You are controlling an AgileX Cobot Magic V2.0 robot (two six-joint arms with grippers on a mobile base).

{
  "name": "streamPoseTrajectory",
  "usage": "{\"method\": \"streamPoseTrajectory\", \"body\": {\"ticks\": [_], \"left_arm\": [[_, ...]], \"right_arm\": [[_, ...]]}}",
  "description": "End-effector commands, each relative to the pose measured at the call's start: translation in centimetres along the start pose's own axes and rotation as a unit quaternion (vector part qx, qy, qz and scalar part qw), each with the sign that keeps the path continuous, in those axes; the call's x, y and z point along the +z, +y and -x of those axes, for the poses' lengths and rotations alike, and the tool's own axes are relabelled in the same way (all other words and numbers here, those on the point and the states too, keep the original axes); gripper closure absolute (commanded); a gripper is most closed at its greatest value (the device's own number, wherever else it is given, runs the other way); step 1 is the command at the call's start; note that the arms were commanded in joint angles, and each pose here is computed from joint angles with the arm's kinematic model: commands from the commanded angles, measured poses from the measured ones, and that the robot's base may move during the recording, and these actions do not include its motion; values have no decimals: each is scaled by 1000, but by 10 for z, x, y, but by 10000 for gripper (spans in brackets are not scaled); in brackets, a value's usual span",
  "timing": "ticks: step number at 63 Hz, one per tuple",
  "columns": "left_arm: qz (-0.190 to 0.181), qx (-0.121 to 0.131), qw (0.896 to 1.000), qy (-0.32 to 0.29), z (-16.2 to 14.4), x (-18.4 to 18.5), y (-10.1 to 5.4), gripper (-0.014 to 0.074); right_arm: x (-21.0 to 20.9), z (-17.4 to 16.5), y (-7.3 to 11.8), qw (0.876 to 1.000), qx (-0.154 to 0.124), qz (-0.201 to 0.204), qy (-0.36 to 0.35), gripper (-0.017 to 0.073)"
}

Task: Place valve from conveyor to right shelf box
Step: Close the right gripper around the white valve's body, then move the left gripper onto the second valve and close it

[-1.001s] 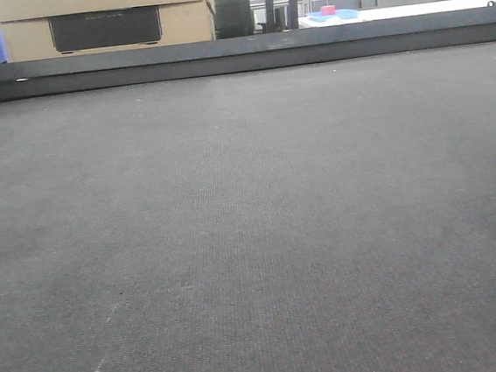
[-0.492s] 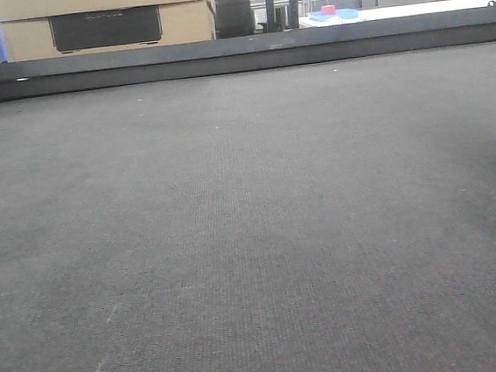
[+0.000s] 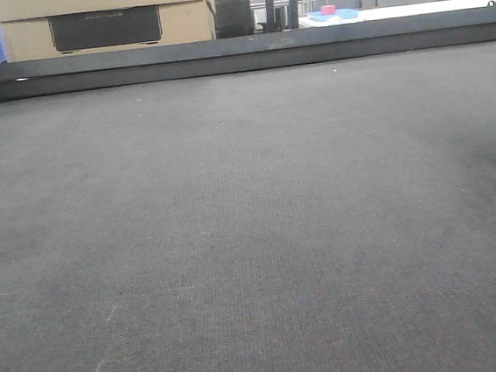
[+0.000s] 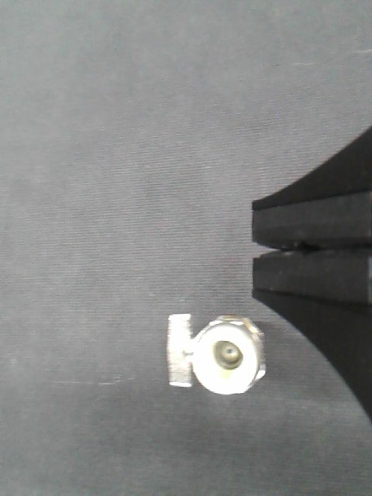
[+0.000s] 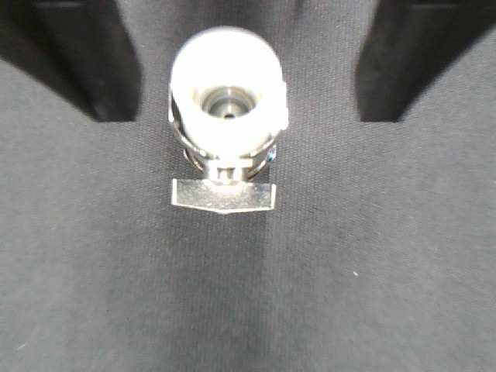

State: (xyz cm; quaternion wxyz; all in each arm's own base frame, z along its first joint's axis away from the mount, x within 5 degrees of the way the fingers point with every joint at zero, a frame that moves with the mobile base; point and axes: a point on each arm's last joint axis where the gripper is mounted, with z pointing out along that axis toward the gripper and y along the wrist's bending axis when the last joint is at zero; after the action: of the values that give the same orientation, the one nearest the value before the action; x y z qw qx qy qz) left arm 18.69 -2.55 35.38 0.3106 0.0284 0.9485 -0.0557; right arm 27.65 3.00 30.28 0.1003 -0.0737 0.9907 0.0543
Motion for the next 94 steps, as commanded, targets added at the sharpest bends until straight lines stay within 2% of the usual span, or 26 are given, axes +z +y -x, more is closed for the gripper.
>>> {"method": "streamPoseTrajectory", "body": {"ticks": [1, 11, 24, 44, 55, 83, 89, 94], "left_arm": [[-4, -8, 1000, -19, 4, -2, -1, 705], [-4, -8, 1000, -23, 5, -2, -1, 705], [-4, -8, 1000, -23, 5, -2, -1, 705], [-4, -8, 1000, -23, 5, -2, -1, 705], [-4, -8, 1000, -23, 5, -2, -1, 705], [-6, -9, 1000, -23, 5, -2, -1, 705], [-10, -12, 1000, -23, 5, -2, -2, 705], [-16, -16, 1000, -23, 5, -2, -3, 705]], "right_arm": [[10, 5, -3, 1000, -1, -6, 18, 100], [32, 8, -6, 999, 3, -3, 54, 137], [54, 1, -8, 995, 7, -1, 95, 139], [61, 0, -9, 996, 17, -4, 87, 139], [61, -1, -13, 996, 13, -27, 88, 139], [61, 0, -12, 996, 20, -20, 82, 141], [61, 0, -12, 996, 20, -19, 85, 207], [61, -1, -12, 996, 20, -19, 89, 312]]}}
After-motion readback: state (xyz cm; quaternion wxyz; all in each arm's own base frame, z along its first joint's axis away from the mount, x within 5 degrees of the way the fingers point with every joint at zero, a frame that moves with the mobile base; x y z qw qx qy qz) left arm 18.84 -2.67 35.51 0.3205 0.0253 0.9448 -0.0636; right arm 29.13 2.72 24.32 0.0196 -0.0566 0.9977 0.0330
